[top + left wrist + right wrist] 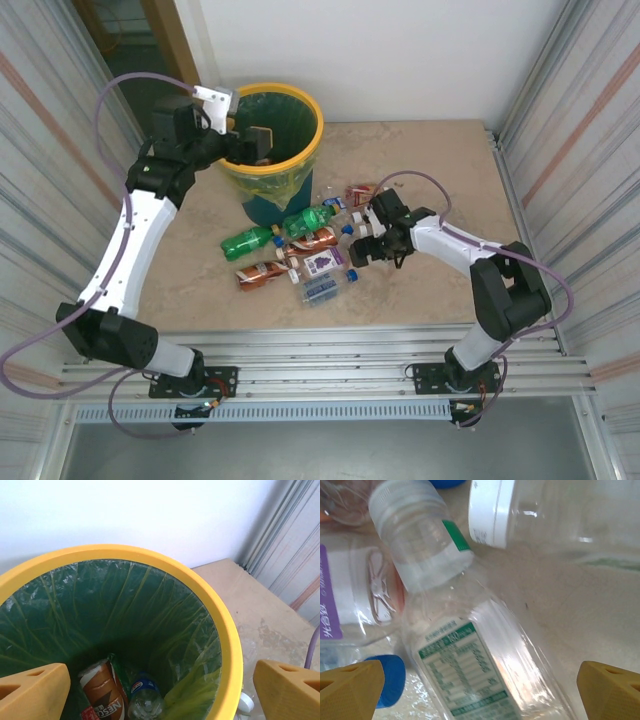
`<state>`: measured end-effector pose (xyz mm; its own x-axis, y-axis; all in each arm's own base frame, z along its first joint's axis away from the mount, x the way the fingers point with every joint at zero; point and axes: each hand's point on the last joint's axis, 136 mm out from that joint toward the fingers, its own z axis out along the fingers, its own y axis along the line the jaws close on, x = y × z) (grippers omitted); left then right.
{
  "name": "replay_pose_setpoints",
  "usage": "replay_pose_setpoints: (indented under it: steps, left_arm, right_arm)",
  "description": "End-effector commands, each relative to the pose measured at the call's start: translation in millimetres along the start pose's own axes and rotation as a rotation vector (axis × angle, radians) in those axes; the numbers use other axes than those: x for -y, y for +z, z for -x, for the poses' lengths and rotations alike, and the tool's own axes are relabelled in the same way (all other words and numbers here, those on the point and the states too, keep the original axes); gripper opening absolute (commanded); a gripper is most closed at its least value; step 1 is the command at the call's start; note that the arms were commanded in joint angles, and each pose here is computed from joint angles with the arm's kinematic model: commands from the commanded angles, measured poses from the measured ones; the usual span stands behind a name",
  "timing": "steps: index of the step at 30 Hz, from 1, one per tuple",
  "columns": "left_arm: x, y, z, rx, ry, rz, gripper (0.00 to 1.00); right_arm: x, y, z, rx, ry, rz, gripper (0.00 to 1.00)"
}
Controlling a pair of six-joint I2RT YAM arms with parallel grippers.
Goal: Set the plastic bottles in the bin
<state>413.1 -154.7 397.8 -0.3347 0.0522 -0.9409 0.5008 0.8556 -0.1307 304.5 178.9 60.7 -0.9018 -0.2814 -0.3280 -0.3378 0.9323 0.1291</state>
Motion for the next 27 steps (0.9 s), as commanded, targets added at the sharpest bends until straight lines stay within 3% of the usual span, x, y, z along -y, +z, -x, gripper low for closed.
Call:
replay_pose_setpoints:
  steps: [1,15,27]
  left_arm:
    - [-1,-11,8,0.057,-0.017,0.030,0.95]
    - [-5,-11,-9,0.051,-0.078,0.046,0.96]
    - [-8,-9,-11,0.051,-0.085,0.052,0.96]
  right_arm:
    - [3,-4,-13,-0.020,0.028,-0.020,0.96]
    - [-4,14,-25,-0.078,0.002,-0.030,0.86]
    - [-6,20,-24,-0.108,-0.026,-0.051,0.57]
